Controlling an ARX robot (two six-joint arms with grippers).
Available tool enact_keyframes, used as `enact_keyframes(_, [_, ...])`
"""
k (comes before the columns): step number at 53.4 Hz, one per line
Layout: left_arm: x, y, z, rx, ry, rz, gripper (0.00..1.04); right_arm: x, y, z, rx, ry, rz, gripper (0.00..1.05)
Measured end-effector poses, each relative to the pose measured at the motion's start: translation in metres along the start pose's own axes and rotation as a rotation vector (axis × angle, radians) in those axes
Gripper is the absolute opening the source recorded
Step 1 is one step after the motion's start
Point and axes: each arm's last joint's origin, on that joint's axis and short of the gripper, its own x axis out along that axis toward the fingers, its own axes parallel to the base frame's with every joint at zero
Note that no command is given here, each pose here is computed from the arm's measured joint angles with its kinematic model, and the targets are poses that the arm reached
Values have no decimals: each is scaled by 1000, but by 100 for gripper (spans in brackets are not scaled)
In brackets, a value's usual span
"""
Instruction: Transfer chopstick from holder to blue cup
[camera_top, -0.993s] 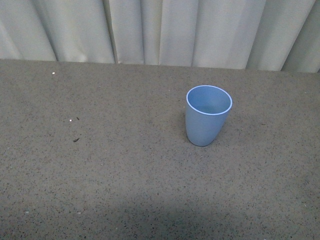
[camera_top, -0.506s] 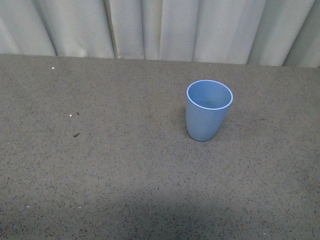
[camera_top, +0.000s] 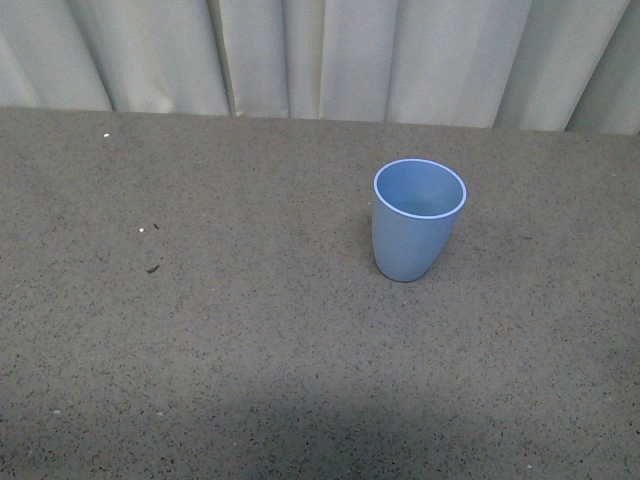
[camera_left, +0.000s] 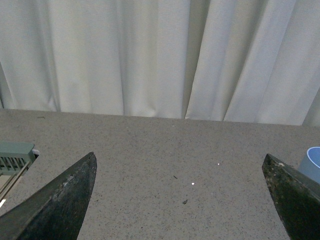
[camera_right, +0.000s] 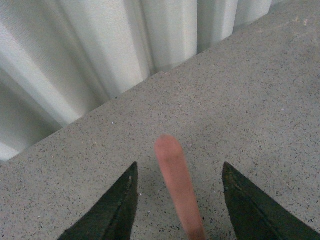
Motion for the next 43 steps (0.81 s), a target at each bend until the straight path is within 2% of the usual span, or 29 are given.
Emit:
enact_keyframes(10, [0,0,0,0,0,0,98,-1,-5,-3,-6,5,-4,2])
enact_keyframes(11, [0,0,0,0,0,0,98,-1,-6,-3,-3,4,-2,1])
enact_keyframes(30, [0,0,0,0,0,0,98,-2,-7,-3,5,8,5,2])
enact_keyframes(43, [0,0,0,0,0,0,98,-17,0,17,-3,-12,46,2])
